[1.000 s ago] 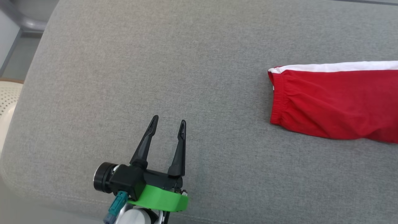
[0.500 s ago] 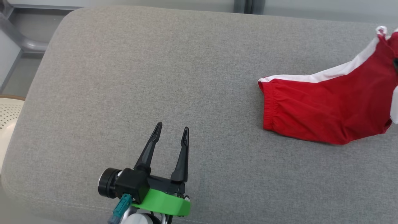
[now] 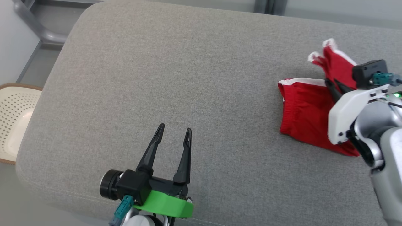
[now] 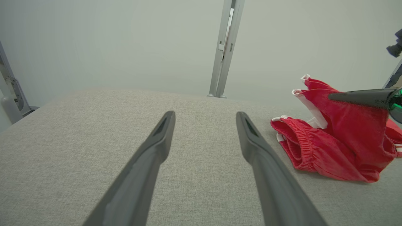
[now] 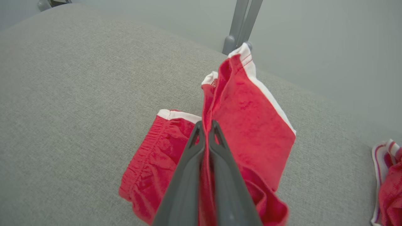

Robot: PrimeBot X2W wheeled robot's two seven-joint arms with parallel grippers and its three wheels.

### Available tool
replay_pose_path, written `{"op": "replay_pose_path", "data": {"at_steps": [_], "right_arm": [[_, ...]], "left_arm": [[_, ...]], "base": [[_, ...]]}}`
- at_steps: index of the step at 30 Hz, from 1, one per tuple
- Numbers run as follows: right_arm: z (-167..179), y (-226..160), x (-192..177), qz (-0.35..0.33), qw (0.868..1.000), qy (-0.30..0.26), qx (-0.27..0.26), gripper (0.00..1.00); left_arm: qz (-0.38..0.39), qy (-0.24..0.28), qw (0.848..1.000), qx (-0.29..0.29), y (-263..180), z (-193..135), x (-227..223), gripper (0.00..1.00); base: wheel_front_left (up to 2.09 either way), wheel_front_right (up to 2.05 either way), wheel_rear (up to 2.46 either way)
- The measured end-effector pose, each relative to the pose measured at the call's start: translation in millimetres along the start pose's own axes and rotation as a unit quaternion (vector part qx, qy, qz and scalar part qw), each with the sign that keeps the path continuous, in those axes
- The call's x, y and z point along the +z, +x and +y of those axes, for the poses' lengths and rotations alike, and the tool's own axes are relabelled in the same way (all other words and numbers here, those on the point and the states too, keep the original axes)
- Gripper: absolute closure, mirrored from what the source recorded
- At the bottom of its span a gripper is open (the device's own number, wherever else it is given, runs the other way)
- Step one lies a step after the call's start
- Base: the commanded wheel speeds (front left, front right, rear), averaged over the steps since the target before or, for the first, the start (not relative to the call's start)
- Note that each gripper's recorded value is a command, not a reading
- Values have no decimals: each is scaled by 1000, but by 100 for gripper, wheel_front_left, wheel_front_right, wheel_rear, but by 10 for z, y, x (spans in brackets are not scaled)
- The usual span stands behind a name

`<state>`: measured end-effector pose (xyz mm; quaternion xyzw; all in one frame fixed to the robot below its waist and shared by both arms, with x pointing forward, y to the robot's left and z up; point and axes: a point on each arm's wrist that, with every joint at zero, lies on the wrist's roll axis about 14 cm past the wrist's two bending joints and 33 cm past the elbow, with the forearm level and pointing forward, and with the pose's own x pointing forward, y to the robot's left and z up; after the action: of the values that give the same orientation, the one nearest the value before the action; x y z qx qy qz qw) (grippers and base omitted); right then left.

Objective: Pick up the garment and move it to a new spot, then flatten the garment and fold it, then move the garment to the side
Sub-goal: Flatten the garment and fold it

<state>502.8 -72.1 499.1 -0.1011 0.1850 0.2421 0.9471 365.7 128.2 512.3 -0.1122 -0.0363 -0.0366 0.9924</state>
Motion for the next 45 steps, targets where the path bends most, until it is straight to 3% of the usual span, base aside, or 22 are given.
{"op": "replay_pose_path", "data": {"at_steps": [11, 12, 13, 17, 22, 30, 38, 45], "right_arm": [[496, 306, -218, 18, 997, 35, 60, 99], [542, 318, -242, 20, 996, 49, 67, 62], [601, 323, -251, 19, 995, 63, 75, 0], [683, 289, -48, -36, 989, 112, 92, 0], [281, 92, 291, -147, 980, 123, 49, 0], [-404, -496, -65, -209, 972, 88, -59, 0], [-365, -929, -637, -196, 970, 106, -97, 0], [-107, -1197, -571, -221, 964, 107, -98, 0]], "left_arm": [[11, 6, 1000, 10, 20, 76, -69, 0], [11, 6, 1000, 10, 26, 76, -70, 0], [11, 6, 1000, 9, 29, 71, -72, 0], [12, 4, 1000, 3, 46, 38, -78, 0], [7, 7, 1000, -9, 73, -28, -63, 0], [-2, 8, 1000, -25, 55, -129, -15, 0], [-13, 9, 1000, -21, -23, -112, 56, 0], [-19, 13, 1000, -7, -187, -36, 104, 0]], "base": [[0, 0, 0], [0, 0, 0], [0, 0, 0], [0, 0, 0], [0, 0, 0], [0, 0, 0], [0, 0, 0], [0, 0, 0]]}}
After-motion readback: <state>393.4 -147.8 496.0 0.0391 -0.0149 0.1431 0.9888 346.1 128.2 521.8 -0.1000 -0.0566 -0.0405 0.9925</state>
